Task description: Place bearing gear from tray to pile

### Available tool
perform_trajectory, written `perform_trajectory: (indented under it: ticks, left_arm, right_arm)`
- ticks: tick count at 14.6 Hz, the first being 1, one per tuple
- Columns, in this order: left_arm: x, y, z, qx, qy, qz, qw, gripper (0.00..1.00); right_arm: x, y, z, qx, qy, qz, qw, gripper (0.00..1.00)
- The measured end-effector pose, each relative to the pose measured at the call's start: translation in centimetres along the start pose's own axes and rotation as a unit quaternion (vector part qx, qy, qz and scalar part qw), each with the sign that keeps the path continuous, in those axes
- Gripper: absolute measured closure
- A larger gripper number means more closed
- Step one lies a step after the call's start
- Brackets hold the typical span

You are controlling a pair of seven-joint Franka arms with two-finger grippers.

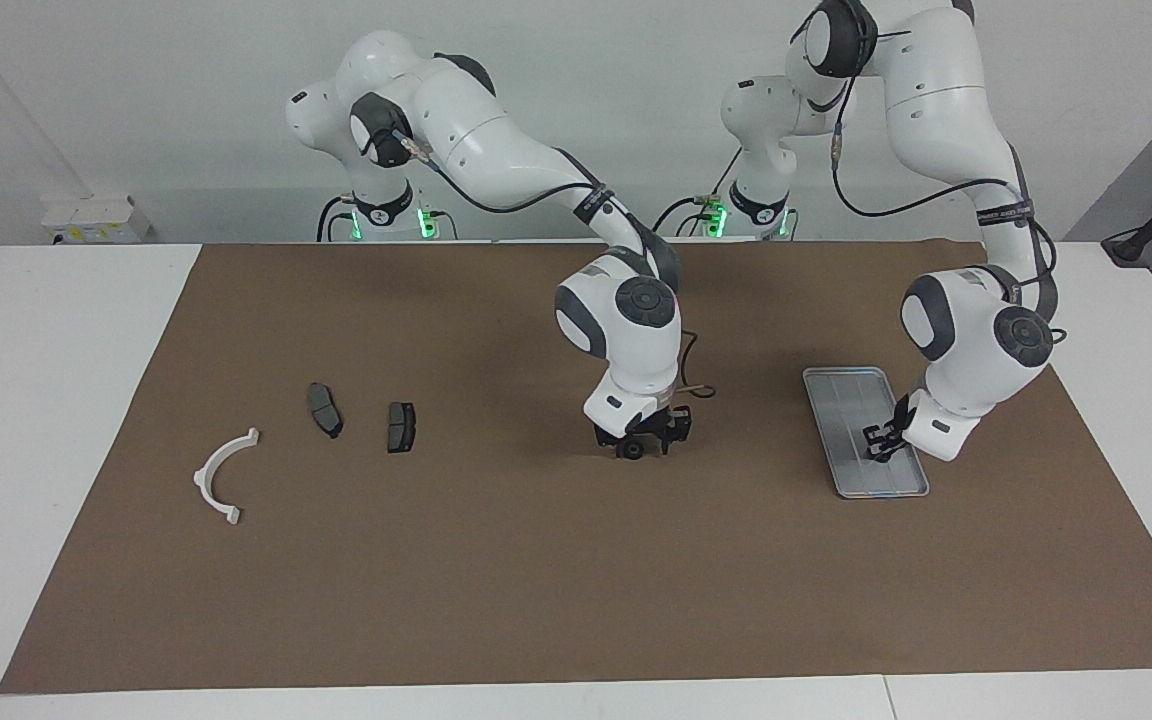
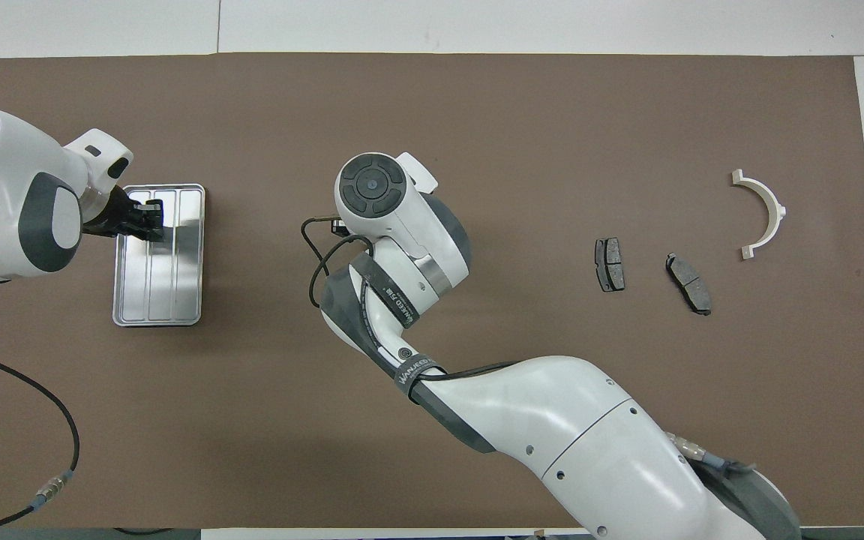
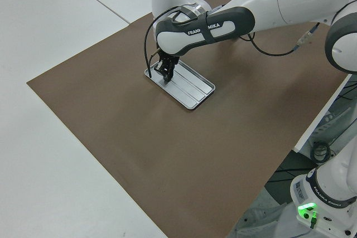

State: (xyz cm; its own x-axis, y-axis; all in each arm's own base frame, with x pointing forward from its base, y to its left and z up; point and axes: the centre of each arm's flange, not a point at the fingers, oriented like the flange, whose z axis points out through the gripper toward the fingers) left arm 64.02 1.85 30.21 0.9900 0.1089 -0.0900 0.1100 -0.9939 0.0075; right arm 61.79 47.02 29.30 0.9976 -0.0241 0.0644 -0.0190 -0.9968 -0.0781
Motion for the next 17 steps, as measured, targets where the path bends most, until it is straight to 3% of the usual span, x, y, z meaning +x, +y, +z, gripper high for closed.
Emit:
perform_trajectory:
  ticks: [2, 3, 12, 17]
  left_arm:
    - [-0.2, 0.0, -0.6, 0.000, -0.002, -0.007, 1.000, 0.76]
    - [-0.2, 0.0, -0.9, -0.001, -0.001, -0.014, 1.000, 0.76]
    - [-0.9, 1.0, -3.3, -0.005, 0.001, -0.082, 0.997, 0.76]
    - [-1.9, 6.2, -3.8, -0.005, -0.002, -0.144, 0.990, 0.76]
  right_arm:
    - [0.1, 0.1, -0.1, 0.000, 0.001, 0.001, 1.000, 0.64]
    - [0.1, 0.1, -0.1, 0.000, 0.001, 0.001, 1.000, 0.66]
    - [0.2, 0.2, -0.1, -0.004, 0.003, -0.002, 1.000, 0.66]
    - [1.5, 2.7, -0.6, -0.024, -0.014, -0.008, 1.000, 0.66]
